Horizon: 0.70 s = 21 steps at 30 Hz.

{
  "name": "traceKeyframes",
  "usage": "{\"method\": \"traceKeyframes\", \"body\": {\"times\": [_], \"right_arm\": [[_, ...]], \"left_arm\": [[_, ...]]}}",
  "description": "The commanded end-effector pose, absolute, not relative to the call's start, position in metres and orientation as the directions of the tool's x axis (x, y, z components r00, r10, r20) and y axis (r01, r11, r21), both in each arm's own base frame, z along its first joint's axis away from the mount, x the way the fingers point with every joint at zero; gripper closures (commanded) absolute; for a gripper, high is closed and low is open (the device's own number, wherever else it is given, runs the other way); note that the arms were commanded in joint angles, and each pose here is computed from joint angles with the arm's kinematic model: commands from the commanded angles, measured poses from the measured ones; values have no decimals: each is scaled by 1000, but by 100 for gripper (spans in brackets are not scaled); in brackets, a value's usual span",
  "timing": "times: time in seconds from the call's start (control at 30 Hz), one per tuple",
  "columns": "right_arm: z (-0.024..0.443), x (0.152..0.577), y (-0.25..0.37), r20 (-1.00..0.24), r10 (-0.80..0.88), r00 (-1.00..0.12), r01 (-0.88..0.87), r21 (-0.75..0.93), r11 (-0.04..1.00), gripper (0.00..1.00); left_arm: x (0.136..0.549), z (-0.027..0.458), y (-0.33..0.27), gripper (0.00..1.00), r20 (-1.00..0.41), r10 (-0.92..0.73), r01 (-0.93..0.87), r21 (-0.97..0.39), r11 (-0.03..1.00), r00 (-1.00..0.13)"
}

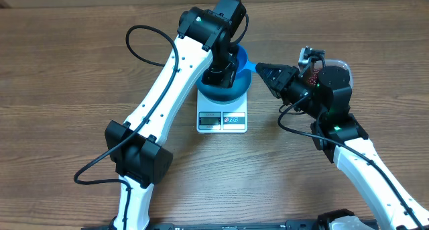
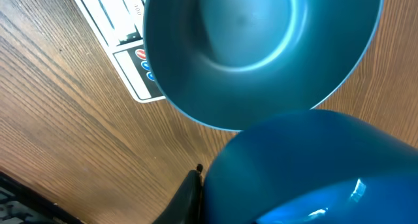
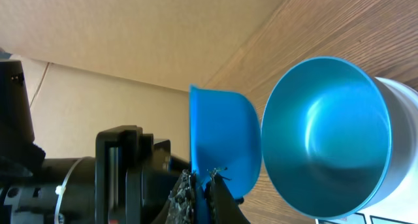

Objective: Scoop item into bowl and weigh 150g on scale

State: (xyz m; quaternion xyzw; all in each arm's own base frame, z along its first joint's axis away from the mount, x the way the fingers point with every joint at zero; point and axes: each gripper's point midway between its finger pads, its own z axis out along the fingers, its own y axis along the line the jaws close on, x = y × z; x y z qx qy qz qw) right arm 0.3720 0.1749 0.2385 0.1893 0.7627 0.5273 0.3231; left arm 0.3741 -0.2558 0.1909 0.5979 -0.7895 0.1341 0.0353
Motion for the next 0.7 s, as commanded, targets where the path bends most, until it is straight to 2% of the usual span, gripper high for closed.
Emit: {"method": "traceKeyframes", "body": {"times": [0.0,0.03,0.13,0.33,0.67], "right_arm": [[248,374,176,-314,632,-709,-75,924,375,96],[248,374,176,-314,632,-708,-75,924,376,96],[248,374,176,-314,632,-708,-75,924,376,96],[248,374,176,-315,632,-708,-75,924,376,96],[244,379,168,-326,656,-681,-53,915,400,96]], "left_arm": [[375,217,-255,77,211,-927,-935,-244,257,-310],[375,217,-255,62,211,-927,-935,-244,257,-310],[377,217,-255,0,213,-927,-934,-251,254,-309],[381,218,-251,1,210,-925,-930,-259,260,-317],[397,238,-240,0,162,-877,-850,-374,370,-453]]}}
